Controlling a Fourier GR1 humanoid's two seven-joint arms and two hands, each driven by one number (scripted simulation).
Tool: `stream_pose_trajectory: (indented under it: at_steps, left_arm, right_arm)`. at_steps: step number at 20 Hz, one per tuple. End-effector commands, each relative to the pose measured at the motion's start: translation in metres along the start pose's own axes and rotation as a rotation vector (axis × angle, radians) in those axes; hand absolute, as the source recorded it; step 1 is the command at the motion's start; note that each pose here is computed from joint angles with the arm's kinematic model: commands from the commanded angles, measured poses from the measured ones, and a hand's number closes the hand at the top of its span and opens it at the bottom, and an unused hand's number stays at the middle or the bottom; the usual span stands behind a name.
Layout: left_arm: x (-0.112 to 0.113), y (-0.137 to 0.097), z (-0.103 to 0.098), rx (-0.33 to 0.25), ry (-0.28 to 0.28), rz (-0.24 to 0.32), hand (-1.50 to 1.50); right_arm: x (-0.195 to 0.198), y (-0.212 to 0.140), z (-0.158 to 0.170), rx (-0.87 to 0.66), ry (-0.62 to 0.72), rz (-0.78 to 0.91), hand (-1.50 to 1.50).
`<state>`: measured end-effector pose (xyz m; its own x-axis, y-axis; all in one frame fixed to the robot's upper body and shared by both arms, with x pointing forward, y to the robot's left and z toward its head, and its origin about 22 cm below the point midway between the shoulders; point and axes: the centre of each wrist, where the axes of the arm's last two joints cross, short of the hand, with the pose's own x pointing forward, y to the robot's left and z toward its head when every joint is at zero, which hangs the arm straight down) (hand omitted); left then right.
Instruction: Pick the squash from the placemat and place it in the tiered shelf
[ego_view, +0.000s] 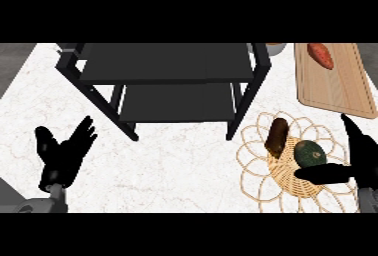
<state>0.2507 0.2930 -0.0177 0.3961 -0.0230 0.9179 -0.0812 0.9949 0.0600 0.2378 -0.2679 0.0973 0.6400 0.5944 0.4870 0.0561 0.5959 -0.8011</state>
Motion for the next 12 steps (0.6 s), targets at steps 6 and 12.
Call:
stream_pose_trajectory:
  at_steps: [6,12]
  left_arm:
    - [-0.015,-0.006,-0.001,0.021,0.050,0.008,0.00]
    - [-0.018,-0.016,-0.003,0.012,0.052,0.002,0.00]
  right_arm:
    - [-0.016,0.032,-0.007,-0.030,0.124,0.070,-1.50]
    - [-0.012,0.017,-0.033,-0.059,0.132,0.074,-1.50]
